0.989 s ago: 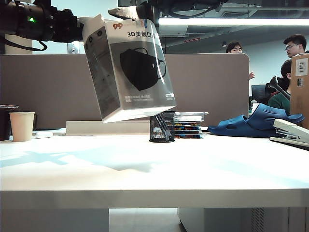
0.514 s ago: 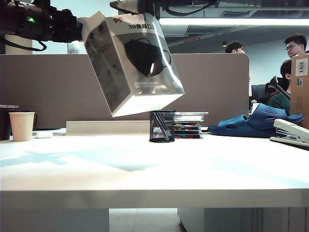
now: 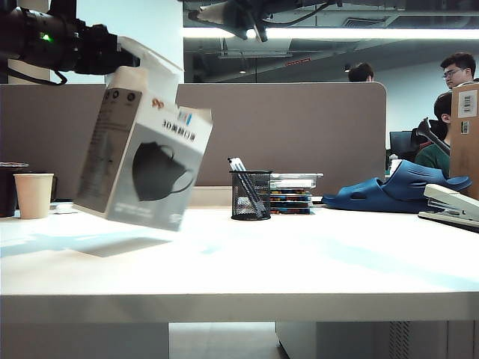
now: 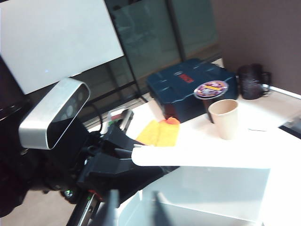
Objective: Put the mask into the mask box.
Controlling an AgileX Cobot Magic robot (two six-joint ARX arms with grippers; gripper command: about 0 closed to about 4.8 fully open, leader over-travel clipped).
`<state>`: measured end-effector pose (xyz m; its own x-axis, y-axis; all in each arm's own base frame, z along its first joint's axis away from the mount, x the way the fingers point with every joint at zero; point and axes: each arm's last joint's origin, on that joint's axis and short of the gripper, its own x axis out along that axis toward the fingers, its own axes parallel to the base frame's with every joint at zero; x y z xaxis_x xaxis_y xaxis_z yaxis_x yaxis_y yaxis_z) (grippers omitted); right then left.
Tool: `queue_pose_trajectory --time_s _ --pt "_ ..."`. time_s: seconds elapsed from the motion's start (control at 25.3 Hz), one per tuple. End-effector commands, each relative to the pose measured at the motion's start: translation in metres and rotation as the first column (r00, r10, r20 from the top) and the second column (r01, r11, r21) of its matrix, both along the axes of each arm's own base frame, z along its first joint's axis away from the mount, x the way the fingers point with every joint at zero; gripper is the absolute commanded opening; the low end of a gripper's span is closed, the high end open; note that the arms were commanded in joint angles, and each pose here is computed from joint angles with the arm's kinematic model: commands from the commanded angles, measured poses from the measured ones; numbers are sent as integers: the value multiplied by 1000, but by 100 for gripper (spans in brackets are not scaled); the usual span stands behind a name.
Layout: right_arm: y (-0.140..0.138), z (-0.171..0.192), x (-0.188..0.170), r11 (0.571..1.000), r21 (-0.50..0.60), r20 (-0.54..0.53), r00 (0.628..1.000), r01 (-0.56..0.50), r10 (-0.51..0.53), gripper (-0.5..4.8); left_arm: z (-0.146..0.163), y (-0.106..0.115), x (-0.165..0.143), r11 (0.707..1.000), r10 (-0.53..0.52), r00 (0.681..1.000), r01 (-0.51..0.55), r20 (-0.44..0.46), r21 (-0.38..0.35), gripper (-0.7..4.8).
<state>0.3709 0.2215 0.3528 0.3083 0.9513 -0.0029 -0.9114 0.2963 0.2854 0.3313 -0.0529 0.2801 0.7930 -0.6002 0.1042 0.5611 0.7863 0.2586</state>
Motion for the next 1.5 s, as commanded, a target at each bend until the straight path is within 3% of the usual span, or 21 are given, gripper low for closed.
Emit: queue_pose_trajectory --time_s 0.04,0.2,0.51,0.59,0.63,0.71,0.87,1.15,1.31,1.5 --pt "-2 3 -1 999 -20 53 998 40 -39 -7 -3 2 1 998 65 997 -65 -45 1 -5" --pt "-3 -2 2 988 -70 57 989 138 -134 -6 -19 4 5 988 157 973 -155 -170 28 -5" --pt "-5 1 1 982 -81 89 982 173 -166 -6 -24 4 7 989 150 970 -147 -191 33 9" --pt "-5 1 1 982 -79 91 982 173 -166 -6 -23 4 7 989 150 970 -146 -190 33 131" --pt "-5 1 1 982 -80 90 982 174 -167 -6 -23 4 7 989 150 970 -146 -189 33 229" --pt "-6 1 2 981 -80 90 982 176 -168 -6 -23 4 6 989 150 971 -147 -188 32 338" --pt "-6 2 2 981 -74 97 981 177 -170 -6 -20 3 5 990 139 973 -137 -185 23 347" --pt "-7 6 2 982 -65 109 979 179 -172 -6 -10 -1 -3 997 -61 978 52 -199 -51 347" --pt "-13 13 0 977 -63 140 971 204 -193 -6 -1 0 -8 997 -62 984 54 -169 -52 347" --pt "-45 38 -4 944 -39 175 932 328 -317 -6 30 5 -28 997 -46 997 42 -66 -59 347"
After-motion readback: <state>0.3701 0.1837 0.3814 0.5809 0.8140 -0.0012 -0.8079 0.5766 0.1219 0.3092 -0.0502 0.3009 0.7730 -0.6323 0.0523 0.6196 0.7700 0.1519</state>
